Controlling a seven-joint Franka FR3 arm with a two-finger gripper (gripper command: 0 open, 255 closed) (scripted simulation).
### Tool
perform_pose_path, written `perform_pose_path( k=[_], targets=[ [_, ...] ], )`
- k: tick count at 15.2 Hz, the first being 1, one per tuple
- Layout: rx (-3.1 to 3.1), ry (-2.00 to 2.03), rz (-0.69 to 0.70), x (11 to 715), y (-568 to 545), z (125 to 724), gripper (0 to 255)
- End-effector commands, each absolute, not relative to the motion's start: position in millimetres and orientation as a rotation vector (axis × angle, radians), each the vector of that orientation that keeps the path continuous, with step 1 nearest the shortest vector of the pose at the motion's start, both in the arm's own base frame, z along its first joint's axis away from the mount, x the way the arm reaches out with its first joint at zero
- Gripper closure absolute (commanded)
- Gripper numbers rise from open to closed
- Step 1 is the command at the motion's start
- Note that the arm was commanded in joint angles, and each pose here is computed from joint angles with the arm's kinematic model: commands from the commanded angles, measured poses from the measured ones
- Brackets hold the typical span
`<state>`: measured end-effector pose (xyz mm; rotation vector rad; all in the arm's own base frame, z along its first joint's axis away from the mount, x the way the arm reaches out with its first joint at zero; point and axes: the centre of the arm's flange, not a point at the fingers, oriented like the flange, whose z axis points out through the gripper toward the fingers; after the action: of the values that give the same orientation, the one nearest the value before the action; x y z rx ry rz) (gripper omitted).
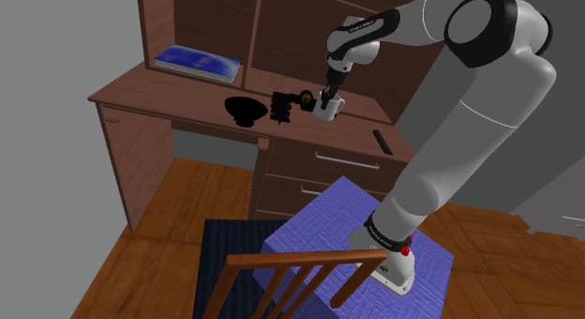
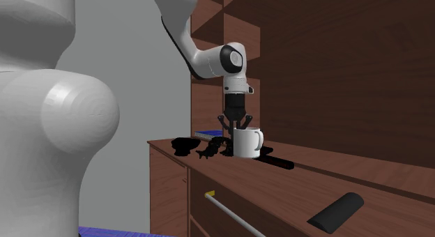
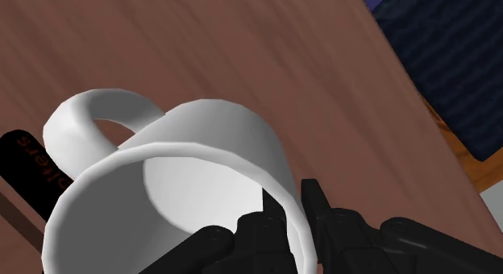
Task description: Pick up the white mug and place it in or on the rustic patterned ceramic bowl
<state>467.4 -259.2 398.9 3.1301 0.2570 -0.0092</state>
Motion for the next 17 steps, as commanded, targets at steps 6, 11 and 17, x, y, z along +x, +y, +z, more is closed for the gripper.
perform_pose_path(
  k=[6, 11, 17],
  targets=[
    [3.130, 0.257, -0.009, 469.0, -259.1, 437.2, 255],
    [3.130, 0.257, -0.009, 469.0, -259.1, 463.6, 255],
    [3.130, 0.257, -0.009, 469.0, -259.1, 495.2, 255]
  ],
)
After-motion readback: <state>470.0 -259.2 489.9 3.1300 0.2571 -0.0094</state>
